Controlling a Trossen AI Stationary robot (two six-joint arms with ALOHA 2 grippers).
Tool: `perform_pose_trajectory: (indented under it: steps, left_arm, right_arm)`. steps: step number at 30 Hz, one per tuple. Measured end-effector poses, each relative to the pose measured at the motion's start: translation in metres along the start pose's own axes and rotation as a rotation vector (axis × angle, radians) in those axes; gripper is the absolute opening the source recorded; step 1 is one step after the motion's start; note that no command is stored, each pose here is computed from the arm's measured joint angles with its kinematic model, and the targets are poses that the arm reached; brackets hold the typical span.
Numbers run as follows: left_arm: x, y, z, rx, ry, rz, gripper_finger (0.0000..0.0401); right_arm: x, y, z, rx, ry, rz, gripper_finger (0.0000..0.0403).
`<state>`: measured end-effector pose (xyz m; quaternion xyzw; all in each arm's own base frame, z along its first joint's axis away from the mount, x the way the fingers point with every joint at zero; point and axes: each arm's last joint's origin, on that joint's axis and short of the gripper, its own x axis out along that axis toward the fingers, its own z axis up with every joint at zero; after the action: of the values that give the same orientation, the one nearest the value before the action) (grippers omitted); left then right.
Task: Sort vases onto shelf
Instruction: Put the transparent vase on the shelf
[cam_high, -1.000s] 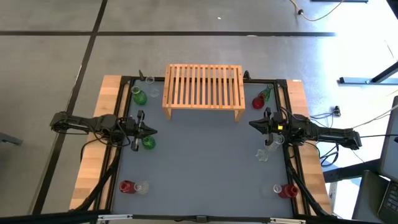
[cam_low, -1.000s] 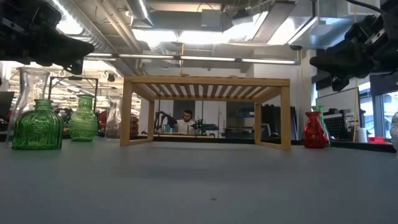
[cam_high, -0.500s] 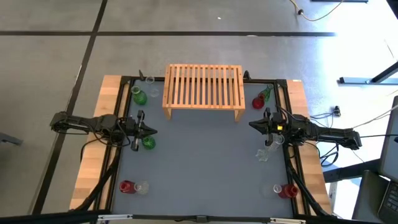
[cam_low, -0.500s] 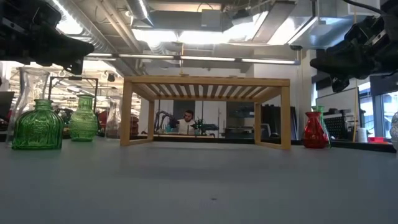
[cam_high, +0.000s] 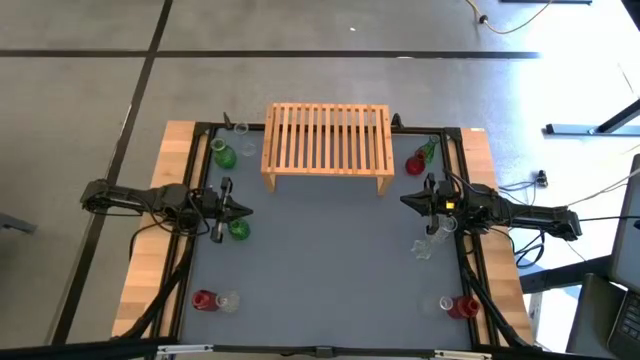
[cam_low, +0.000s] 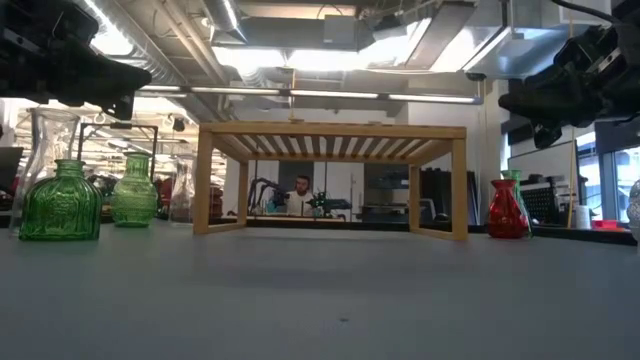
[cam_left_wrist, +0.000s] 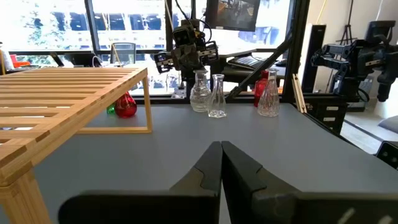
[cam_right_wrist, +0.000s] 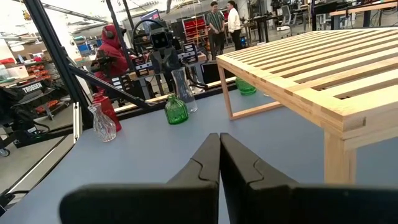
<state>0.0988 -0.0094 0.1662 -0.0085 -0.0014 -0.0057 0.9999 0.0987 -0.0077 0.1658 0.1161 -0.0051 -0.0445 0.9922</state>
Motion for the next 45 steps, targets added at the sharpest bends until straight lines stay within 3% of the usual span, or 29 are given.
perform_pose_trajectory:
  steps: [28, 38, 45]
  left_arm:
    - [0.0, 0.0, 0.001, -0.001, -0.007, 0.0, 0.0002]
    - [-0.002, 0.0, 0.02, -0.061, -0.207, -0.006, 0.0002]
    - [-0.005, 0.002, 0.031, -0.05, -0.324, 0.065, 0.0002]
  right_arm:
    - [0.0, 0.0, 0.0, 0.0, 0.001, -0.001, 0.0005]
    - [0.0, 0.001, 0.003, 0.01, -0.034, 0.001, 0.0005]
    - [-0.001, 0.001, 0.011, 0.06, -0.121, -0.011, 0.0005]
